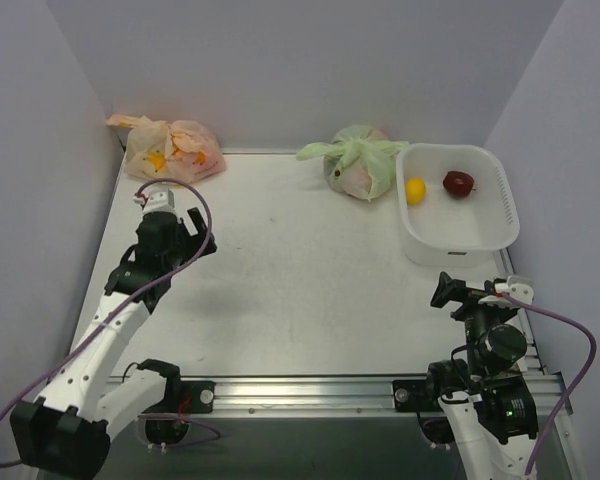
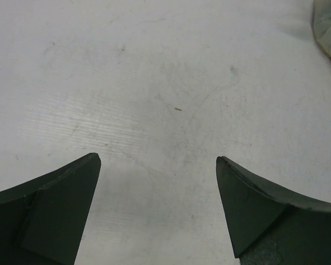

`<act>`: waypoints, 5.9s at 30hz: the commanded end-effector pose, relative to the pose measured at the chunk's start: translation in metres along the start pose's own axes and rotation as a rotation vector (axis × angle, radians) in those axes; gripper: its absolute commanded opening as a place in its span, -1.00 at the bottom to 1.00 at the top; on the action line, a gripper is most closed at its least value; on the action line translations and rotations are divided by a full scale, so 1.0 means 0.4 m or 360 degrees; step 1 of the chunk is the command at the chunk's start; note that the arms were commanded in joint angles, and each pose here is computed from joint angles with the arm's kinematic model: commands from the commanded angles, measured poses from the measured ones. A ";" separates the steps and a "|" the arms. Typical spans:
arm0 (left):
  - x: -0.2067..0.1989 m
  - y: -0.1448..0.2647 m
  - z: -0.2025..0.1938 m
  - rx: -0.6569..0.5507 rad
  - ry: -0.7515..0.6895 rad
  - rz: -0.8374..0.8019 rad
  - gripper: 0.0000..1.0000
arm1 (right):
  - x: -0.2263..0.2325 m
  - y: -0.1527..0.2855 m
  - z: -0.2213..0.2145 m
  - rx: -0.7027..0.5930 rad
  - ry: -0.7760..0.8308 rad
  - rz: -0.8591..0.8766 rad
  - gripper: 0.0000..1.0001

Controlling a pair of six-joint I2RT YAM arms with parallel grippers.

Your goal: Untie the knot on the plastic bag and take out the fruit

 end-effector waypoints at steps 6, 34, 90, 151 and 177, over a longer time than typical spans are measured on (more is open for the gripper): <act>-0.088 -0.178 0.117 -0.0090 0.0143 0.0028 0.95 | -0.006 0.066 0.089 -0.0343 -0.0138 0.0062 1.00; 0.227 -0.888 0.298 -0.0632 0.0817 0.0346 0.71 | 0.055 0.045 0.061 -0.0207 -0.0046 0.0262 1.00; -0.095 0.071 -0.407 0.0323 0.0329 -0.0422 0.55 | 0.297 0.011 0.007 0.0932 -0.0167 0.0803 1.00; -0.041 -0.137 0.013 0.0187 -0.0041 -0.0234 -1.00 | 0.489 -0.192 -0.266 0.1022 -0.0211 0.0772 -0.79; -0.131 -0.058 0.033 0.0074 -0.0085 -0.0571 -1.00 | 0.775 -0.305 -0.140 0.0865 0.0405 0.0606 0.76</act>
Point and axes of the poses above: each gripper's point midway between its finger pads, its own y axis back along the fingers, its own x axis along the line the jaws close on, z = x × y, the point moved 1 cm from there along y, back along the fingers, and after that the axes turned 2 degrees about -y, right-handed, at the moved point
